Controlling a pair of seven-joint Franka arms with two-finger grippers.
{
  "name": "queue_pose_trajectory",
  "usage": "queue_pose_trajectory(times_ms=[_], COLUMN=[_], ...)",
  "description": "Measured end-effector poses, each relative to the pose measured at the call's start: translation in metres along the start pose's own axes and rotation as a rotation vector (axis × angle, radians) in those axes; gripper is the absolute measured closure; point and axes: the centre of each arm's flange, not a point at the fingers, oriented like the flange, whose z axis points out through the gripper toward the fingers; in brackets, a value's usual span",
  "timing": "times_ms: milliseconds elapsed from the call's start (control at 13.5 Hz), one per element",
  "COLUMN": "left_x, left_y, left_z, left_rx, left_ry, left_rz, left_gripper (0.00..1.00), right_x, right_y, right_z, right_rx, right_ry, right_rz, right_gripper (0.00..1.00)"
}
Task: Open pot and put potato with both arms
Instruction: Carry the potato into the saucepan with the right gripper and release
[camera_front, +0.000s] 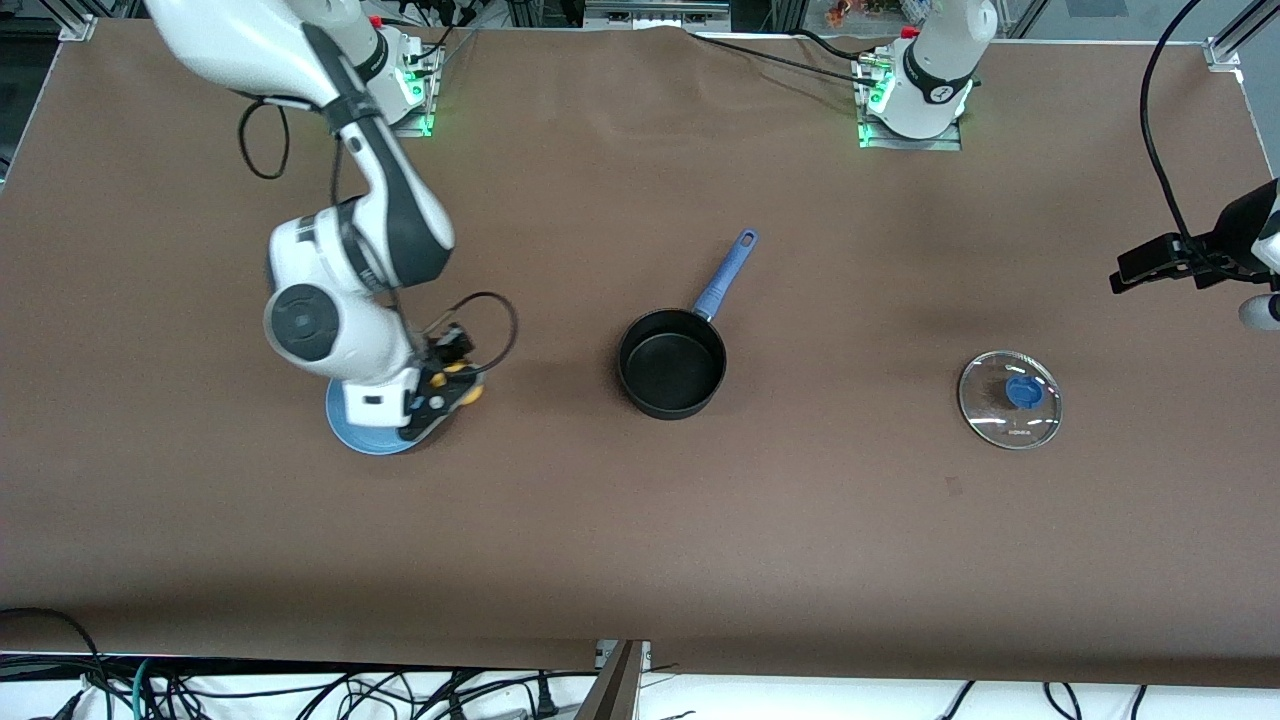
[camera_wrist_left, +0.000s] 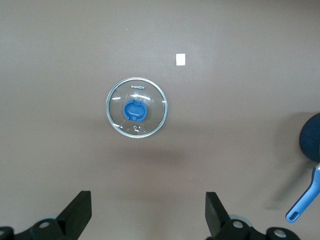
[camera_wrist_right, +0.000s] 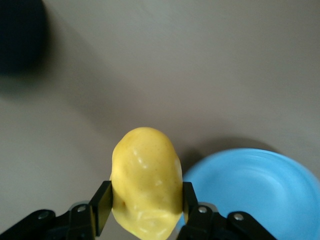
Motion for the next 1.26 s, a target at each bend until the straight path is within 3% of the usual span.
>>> queue_pose_trajectory(times_ms=[372, 520, 669, 892, 1041, 1189, 1264], left_x=[0.001, 0.001, 0.002, 0.002, 0.002, 0.002, 0.002], left_y=[0.000, 0.000, 0.000, 0.000, 0.000, 0.000, 0.000], left_z=[-0.002, -0.002, -0.002, -0.002, -0.002, -0.003, -0.003], left_rx=[0.000, 0.000, 0.000, 0.000, 0.000, 0.000, 0.000], left_ry=[0.002, 0.001, 0.001, 0.001, 0.001, 0.001, 0.001], left_rz=[0.000, 0.001, 0.000, 0.000, 0.000, -0.001, -0.001], left_gripper=[0.00, 0.00, 0.00, 0.00, 0.00, 0.00, 0.00], right_x=[0.041, 0.058, 0.070, 0.081, 0.085, 0.089, 0.092], right_y=[-0.166, -0.227, -0.255, -0.240, -0.233, -0.229, -0.224], right_z=[0.014, 0.031, 0.054, 0.078, 0.081, 0.068, 0.055], right_rx=[0.051, 0.065, 0.085, 0.092, 0.092, 0.095, 0.096], right_ry=[0.014, 0.070, 0.126, 0.175, 0.196, 0.221, 0.238], right_rz=[0.352, 0.487, 0.549, 0.580, 0.588, 0.591, 0.596], right_gripper=[0.39, 0.39, 0.39, 0.39, 0.24, 0.02, 0.00])
